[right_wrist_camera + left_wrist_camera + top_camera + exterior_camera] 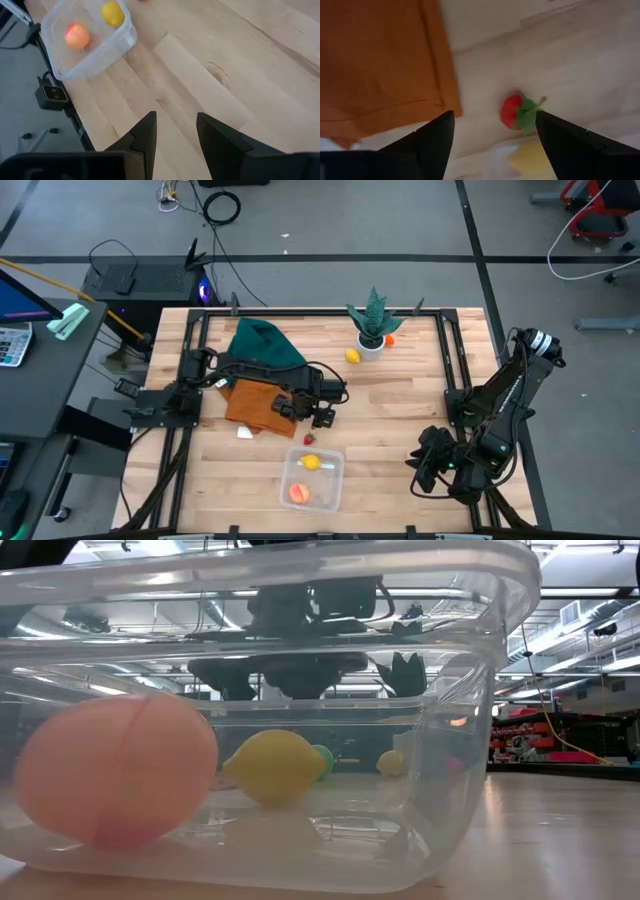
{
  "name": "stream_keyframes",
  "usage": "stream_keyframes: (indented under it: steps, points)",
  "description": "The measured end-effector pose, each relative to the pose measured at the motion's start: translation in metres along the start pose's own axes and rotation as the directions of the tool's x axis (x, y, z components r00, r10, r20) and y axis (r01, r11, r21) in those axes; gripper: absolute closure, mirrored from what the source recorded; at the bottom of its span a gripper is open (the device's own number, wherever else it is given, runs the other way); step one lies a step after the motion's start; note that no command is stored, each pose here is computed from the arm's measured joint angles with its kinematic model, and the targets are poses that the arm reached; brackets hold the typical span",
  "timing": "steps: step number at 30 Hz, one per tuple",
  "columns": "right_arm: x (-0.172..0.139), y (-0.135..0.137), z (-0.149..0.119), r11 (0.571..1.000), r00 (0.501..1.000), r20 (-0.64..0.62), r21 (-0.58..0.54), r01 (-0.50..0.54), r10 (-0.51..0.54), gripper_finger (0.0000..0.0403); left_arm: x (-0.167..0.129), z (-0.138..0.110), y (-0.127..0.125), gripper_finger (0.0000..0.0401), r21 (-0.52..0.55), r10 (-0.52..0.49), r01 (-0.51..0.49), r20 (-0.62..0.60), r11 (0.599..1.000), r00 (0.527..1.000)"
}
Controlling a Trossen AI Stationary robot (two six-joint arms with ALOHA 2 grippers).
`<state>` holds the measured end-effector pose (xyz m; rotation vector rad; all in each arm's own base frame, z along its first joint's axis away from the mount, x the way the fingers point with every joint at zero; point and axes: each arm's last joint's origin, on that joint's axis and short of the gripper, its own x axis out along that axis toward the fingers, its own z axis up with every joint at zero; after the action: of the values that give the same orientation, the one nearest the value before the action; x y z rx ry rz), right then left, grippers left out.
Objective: Pick and placing Produce into tupperware
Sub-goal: Put the red strawberry into the transparent bin
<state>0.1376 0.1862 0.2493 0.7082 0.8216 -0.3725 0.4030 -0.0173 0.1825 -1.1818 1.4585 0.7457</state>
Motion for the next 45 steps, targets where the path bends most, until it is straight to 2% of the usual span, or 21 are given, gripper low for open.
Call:
stream_keyframes:
  steps: [9,19,27,39,45]
  points:
    - [0.0,0.0,-0.001,0.997,0.999,-0.047,-0.079,0.0,-0.004,0.0295,0.001,-0.003,-0.014,0.0115,-0.086,-0.135,0.133,-0.017,0.987,0.991]
    - [0.0,0.0,-0.001,0.995,0.999,-0.048,-0.097,-0.002,-0.003,0.0295,0.002,-0.003,-0.014,0.0115,-0.089,-0.124,0.122,-0.011,0.989,0.992]
    - [0.0,0.0,-0.002,0.995,0.999,-0.048,-0.096,-0.004,0.0,0.0295,0.019,-0.004,-0.012,0.0115,-0.07,-0.05,0.048,-0.031,0.996,0.998]
    - [0.0,0.002,-0.002,0.995,0.999,-0.049,-0.098,-0.016,0.011,0.0295,0.039,-0.007,-0.014,0.0115,-0.043,-0.021,0.017,-0.096,0.999,0.995]
    - [0.0,0.001,-0.002,0.994,0.999,-0.049,-0.105,-0.016,0.011,0.0295,0.044,-0.007,-0.017,0.0116,-0.034,-0.035,0.032,-0.105,0.999,0.994]
